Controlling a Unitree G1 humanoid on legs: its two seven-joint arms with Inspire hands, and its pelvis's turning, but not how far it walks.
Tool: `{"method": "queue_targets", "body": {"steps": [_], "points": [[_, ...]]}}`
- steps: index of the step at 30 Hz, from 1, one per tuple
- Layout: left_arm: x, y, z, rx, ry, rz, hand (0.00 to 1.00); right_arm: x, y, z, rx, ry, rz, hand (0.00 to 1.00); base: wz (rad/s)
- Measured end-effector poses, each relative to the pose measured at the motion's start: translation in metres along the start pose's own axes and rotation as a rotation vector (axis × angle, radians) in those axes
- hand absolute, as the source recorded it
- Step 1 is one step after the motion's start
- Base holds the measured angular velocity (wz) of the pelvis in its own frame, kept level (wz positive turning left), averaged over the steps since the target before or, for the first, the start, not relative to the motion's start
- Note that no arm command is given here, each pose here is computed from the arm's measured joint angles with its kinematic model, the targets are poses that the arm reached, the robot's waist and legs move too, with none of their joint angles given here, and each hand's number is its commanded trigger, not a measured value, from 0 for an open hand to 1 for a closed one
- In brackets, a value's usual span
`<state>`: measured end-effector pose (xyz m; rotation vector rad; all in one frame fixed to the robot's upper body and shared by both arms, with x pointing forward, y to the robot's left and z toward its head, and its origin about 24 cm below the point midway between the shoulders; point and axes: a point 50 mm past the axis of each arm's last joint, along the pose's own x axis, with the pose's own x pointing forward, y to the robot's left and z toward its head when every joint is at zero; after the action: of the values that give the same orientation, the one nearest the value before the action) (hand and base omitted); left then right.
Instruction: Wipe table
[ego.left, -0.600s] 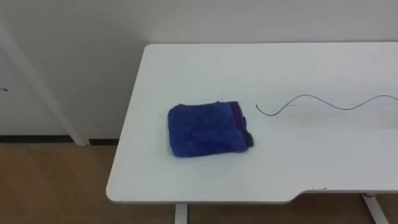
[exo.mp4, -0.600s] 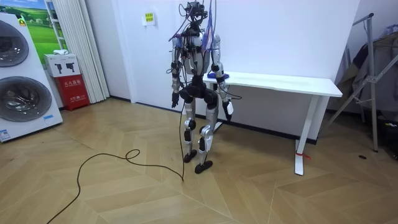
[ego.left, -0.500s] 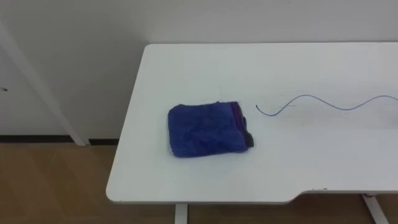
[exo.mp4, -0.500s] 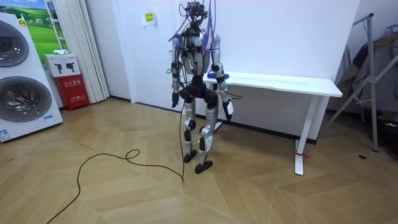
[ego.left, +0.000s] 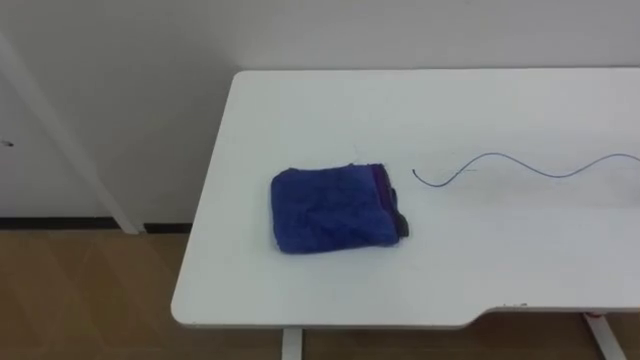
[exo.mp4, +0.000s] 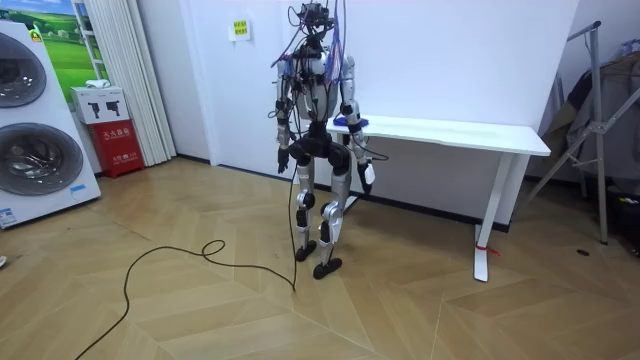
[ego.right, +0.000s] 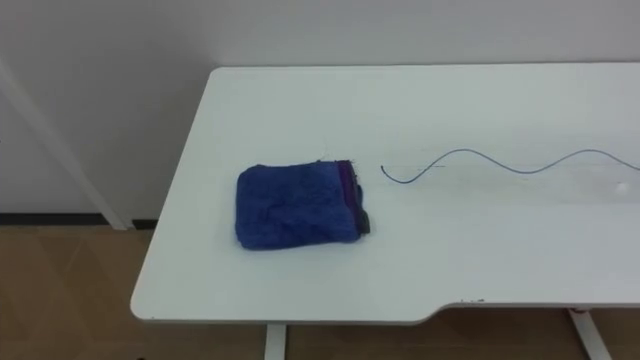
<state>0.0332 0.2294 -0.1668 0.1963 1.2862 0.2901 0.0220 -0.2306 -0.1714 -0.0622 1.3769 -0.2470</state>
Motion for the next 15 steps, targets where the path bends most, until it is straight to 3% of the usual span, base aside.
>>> {"method": "queue_targets", "body": {"steps": [7,11,15], "points": [[-0.001,0.015,-0.012,-0.062,0.048,0.05,0.0,-0.004,-0.028,-0.024,0.234,0.091,-0.138,0.0,-0.03],[-0.001,0.038,-0.016,-0.123,0.065,0.102,0.0,-0.01,-0.065,-0.03,0.41,0.106,-0.301,0.0,-0.04],[0.001,0.061,-0.007,-0.112,0.041,0.151,0.0,-0.019,-0.119,-0.004,0.513,0.035,-0.495,0.0,-0.08]]}}
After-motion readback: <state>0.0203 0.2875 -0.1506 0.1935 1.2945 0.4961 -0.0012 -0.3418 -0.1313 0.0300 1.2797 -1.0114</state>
